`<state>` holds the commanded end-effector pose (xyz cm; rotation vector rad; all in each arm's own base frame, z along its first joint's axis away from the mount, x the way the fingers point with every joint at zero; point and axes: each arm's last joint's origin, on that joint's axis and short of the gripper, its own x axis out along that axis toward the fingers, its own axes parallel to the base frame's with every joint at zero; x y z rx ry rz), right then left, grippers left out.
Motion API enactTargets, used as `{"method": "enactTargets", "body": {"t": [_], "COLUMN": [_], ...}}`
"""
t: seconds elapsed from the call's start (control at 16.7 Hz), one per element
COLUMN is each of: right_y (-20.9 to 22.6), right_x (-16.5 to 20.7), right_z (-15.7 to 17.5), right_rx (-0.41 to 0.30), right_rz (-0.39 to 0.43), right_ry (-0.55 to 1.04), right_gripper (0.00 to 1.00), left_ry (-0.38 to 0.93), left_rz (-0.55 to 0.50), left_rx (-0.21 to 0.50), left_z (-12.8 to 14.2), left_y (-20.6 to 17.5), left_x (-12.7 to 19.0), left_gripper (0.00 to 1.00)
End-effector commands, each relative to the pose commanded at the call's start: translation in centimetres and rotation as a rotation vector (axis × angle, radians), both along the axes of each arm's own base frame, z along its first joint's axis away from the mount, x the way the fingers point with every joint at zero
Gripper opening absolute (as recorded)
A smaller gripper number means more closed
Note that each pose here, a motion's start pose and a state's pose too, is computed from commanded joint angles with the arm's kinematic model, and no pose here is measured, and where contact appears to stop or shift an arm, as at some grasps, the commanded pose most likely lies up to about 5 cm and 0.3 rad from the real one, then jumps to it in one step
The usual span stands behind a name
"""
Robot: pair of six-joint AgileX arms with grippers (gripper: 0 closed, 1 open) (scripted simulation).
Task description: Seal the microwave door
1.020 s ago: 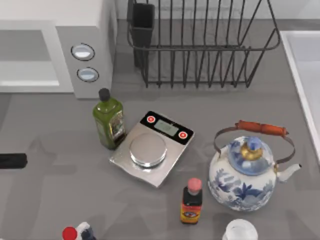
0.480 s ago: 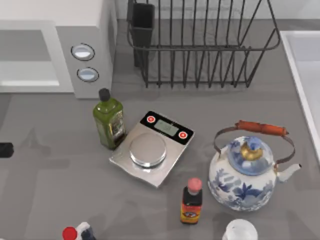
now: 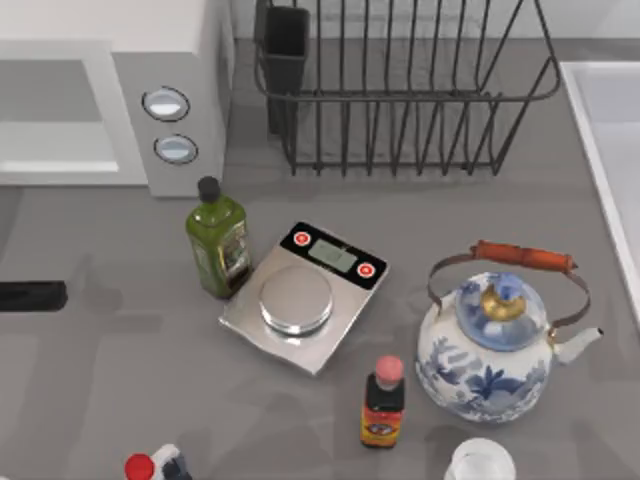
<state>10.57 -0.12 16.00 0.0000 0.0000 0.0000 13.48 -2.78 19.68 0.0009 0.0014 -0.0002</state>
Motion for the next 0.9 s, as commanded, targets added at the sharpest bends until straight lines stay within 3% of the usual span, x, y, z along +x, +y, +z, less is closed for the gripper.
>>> {"method": "enactTargets", "body": {"t": [0.24,0.42,0.72,0.9], "right_y": [0.0,0.0,0.0,0.0], "right_x": [0.0,0.0,0.0,0.0], "right_z": [0.0,0.0,0.0,0.0], "right_rx": [0.0,0.0,0.0,0.0], "right_rz": [0.0,0.0,0.0,0.0], "right_ry": [0.0,0.0,0.0,0.0], "right_gripper": [1.0,1.0,1.0,1.0], "left_ry": [-0.003,0.055,0.315,0.524], "left_rz": [0.0,0.013,0.058,0.062], "left_rx": [0.0,0.065,0.252,0.294], "left_z": [0.1,1.1,4.7,6.2], "left_y": [0.1,0.6,4.8,10.4], "left_x": [0.0,0.9,5.6,9.1], "left_gripper": [0.0,0.0,0.0,0.0]}}
